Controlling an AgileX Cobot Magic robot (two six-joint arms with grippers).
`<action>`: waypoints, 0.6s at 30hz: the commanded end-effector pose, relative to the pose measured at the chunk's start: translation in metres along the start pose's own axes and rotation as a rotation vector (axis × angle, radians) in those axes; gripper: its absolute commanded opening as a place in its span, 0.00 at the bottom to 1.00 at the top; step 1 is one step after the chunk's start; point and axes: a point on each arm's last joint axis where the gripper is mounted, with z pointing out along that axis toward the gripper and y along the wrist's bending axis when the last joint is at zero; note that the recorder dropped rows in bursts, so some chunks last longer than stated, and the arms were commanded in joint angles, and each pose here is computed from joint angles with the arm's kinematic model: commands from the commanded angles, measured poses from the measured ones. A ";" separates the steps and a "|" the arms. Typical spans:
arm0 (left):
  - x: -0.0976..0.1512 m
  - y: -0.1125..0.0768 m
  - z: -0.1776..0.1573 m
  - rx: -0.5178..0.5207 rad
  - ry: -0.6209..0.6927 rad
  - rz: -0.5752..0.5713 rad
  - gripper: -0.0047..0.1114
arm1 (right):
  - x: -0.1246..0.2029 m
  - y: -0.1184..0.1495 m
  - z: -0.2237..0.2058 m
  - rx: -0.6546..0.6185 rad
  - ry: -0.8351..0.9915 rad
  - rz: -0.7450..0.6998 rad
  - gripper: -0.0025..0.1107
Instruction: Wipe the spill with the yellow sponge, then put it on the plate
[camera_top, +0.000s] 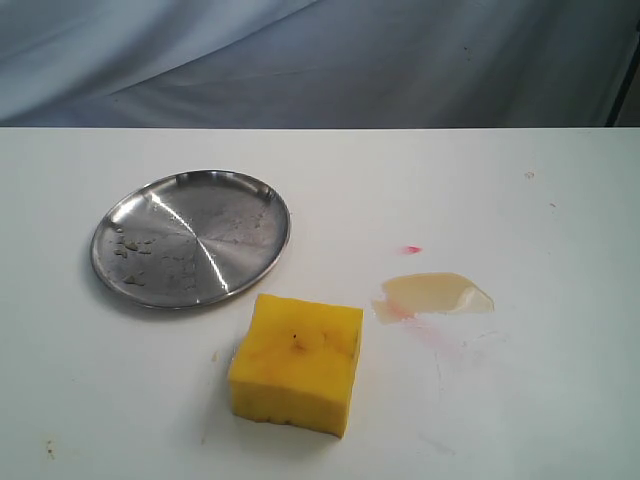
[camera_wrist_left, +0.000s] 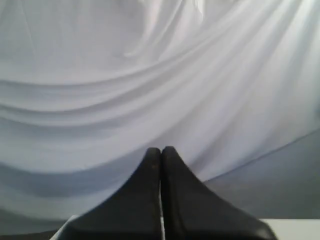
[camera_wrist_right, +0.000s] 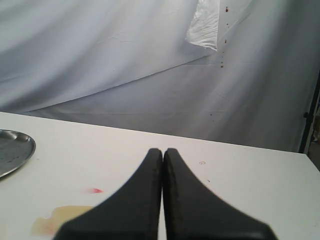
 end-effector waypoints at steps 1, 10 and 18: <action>0.008 -0.003 0.010 0.030 0.141 0.036 0.04 | 0.001 0.000 0.000 0.009 -0.001 -0.007 0.02; 0.040 -0.031 0.041 0.300 0.494 -0.033 0.04 | 0.001 0.000 0.000 0.009 -0.001 -0.007 0.02; 0.067 -0.059 0.083 0.462 0.710 -0.270 0.19 | 0.001 0.000 0.000 0.009 -0.001 -0.007 0.02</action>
